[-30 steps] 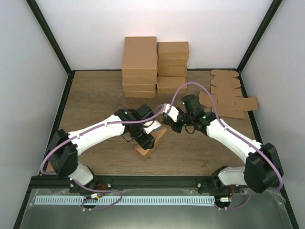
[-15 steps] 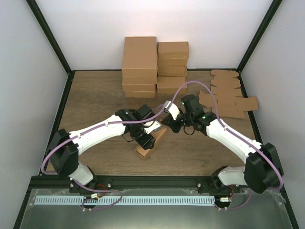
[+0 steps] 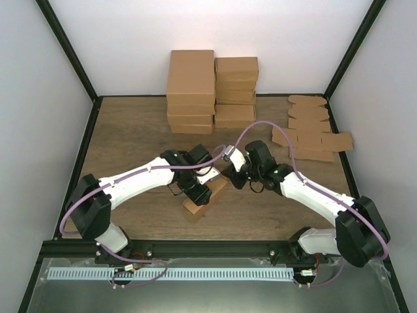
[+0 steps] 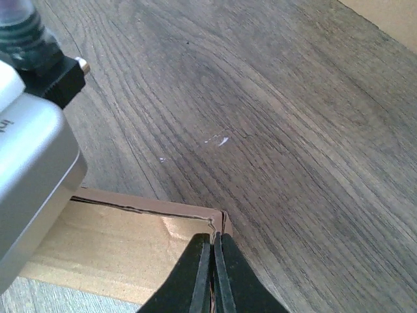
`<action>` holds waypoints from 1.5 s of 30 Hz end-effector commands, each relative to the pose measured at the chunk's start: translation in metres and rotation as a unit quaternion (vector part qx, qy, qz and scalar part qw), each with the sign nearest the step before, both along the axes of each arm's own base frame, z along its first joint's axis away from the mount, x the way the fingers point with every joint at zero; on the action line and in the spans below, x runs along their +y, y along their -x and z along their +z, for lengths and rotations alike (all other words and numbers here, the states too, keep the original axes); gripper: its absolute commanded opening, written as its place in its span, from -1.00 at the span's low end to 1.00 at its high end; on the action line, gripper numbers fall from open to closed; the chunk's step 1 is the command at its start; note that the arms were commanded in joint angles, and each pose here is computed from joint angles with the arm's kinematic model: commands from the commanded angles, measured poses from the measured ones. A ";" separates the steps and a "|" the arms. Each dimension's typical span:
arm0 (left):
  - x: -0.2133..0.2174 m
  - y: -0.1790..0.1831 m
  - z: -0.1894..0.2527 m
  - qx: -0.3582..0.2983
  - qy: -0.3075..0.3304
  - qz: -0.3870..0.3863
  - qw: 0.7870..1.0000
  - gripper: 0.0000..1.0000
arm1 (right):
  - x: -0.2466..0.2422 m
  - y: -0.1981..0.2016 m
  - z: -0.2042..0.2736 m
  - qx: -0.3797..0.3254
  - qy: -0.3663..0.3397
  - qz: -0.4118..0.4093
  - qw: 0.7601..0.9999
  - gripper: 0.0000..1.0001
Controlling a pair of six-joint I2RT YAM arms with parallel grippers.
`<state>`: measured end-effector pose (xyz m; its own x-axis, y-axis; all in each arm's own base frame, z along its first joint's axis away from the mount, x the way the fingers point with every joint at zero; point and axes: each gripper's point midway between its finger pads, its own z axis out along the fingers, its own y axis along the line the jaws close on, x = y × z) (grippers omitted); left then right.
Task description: Fold the paper box
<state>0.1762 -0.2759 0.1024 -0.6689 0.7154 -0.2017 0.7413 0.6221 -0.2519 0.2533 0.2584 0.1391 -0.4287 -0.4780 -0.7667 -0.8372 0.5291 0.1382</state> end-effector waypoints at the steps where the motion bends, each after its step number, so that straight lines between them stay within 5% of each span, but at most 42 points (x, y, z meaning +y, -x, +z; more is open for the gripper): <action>1: -0.003 -0.012 0.001 -0.030 0.000 -0.002 1.000 0.23 | 0.003 0.003 -0.001 0.008 -0.004 -0.009 1.000 -0.92; 19: 0.000 -0.009 -0.008 -0.029 -0.016 -0.010 0.999 0.20 | 0.003 0.012 -0.011 0.038 -0.006 -0.026 0.999 -0.79; 45: 0.000 -0.027 -0.003 -0.089 -0.058 0.026 0.994 0.10 | -0.001 0.039 -0.031 0.093 0.013 -0.104 0.990 -0.99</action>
